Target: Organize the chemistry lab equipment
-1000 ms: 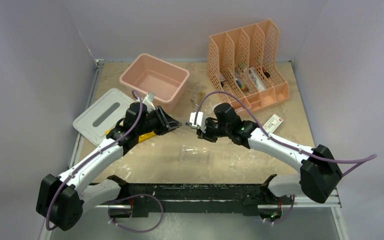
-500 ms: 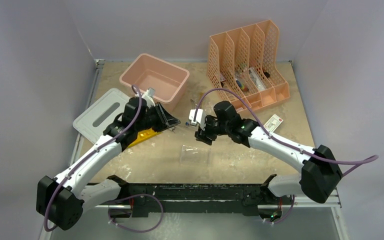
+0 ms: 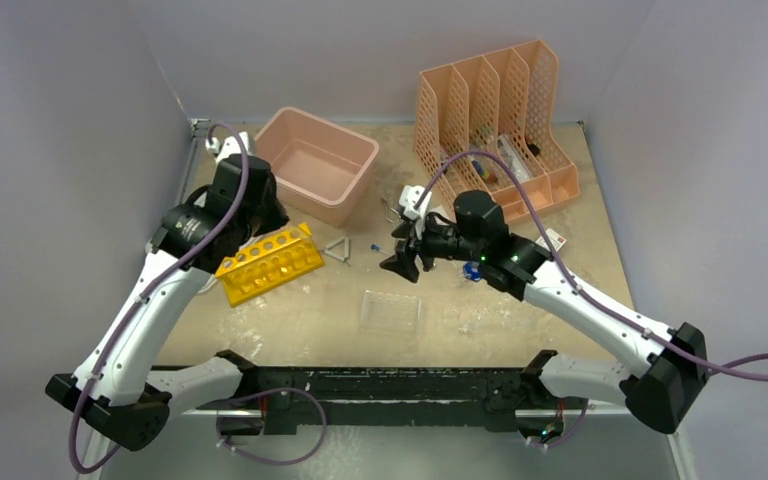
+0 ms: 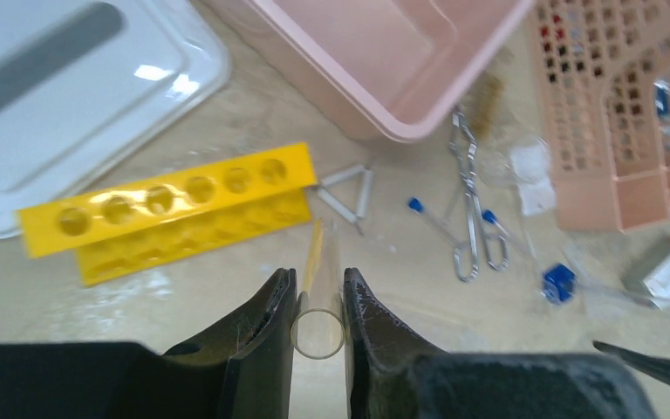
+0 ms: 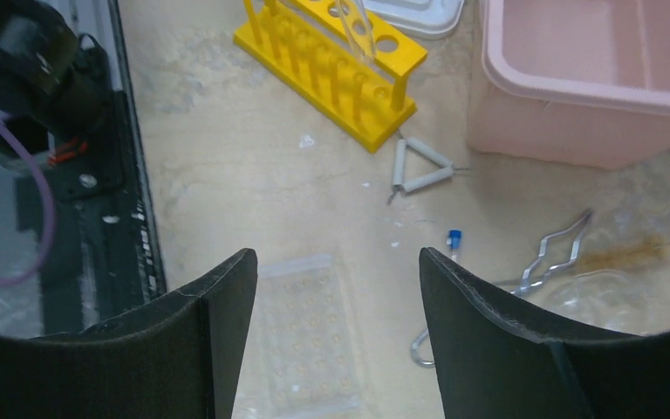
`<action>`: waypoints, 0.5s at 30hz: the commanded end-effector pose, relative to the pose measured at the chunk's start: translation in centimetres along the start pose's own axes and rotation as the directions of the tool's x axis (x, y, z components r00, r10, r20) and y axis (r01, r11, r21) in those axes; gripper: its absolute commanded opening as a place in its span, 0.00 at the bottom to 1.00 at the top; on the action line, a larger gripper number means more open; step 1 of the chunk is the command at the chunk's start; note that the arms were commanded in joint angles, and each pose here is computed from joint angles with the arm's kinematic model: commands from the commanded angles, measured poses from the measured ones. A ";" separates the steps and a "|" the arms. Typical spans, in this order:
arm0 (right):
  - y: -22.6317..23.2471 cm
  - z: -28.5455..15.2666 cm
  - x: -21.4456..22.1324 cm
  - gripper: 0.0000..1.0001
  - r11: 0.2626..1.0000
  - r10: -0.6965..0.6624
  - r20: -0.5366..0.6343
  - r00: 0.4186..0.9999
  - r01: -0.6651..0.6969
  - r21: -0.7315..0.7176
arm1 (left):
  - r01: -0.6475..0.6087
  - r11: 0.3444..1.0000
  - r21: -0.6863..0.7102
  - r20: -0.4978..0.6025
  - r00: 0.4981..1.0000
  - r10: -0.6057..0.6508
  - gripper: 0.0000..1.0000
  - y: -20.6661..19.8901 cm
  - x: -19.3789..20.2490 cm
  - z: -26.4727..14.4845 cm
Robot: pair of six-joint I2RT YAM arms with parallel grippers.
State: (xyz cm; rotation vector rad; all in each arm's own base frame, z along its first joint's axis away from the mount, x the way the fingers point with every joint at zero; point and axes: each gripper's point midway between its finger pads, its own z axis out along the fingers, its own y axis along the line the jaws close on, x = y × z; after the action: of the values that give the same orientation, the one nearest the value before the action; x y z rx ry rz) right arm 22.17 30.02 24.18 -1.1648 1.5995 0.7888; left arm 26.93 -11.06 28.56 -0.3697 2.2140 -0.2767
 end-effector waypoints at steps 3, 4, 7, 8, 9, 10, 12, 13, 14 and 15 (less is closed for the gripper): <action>0.6 1.4 -0.8 0.70 0.928 0.373 -0.072 0.925 -0.373 0.019 | -0.111 0.942 -0.316 0.057 0.989 0.135 0.00 5.6 -2.8 -1.9; 0.4 1.7 -0.4 0.70 0.916 0.401 -0.084 0.912 -0.399 0.040 | -0.116 0.937 -0.330 0.055 0.988 0.142 0.00 5.7 -2.9 -1.7; -0.6 2.1 0.3 0.69 0.888 0.455 -0.060 0.889 -0.447 0.105 | -0.147 0.919 -0.366 0.032 0.985 0.170 0.00 5.8 -2.9 -0.5; -0.7 2.1 0.4 0.69 0.882 0.464 -0.046 0.885 -0.456 0.117 | -0.155 0.910 -0.384 0.021 0.984 0.177 0.00 6.1 -2.9 0.0; -0.9 2.1 0.3 0.69 0.879 0.468 -0.033 0.883 -0.461 0.123 | -0.157 0.905 -0.395 0.011 0.984 0.175 0.00 6.4 -2.9 0.5; -0.9 2.0 0.3 0.69 0.877 0.469 -0.023 0.883 -0.462 0.127 | -0.154 0.905 -0.397 -0.001 0.986 0.167 0.00 6.6 -2.9 1.0; -1.0 2.0 0.5 0.69 0.876 0.469 -0.021 0.883 -0.463 0.136 | -0.132 0.916 -0.379 -0.005 0.990 0.141 0.00 6.7 -3.1 1.7; -1.1 2.0 0.7 0.69 0.874 0.471 -0.025 0.882 -0.463 0.144 | -0.126 0.918 -0.376 -0.007 0.991 0.133 0.00 7.0 -3.3 1.9; -1.2 1.9 0.8 0.69 0.873 0.473 -0.028 0.881 -0.464 0.152 | -0.121 0.916 -0.382 -0.008 0.992 0.128 0.00 7.3 -3.4 2.0; -1.3 1.9 1.0 0.69 0.872 0.473 -0.032 0.880 -0.463 0.160 | -0.120 0.910 -0.398 -0.011 0.992 0.126 0.00 7.8 -3.5 1.9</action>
State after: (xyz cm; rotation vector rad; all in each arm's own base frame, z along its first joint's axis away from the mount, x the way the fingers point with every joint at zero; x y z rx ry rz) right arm 23.32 31.09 20.78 -0.7841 2.0460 0.9264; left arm 28.70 -4.22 26.13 -0.4251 2.3056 0.2486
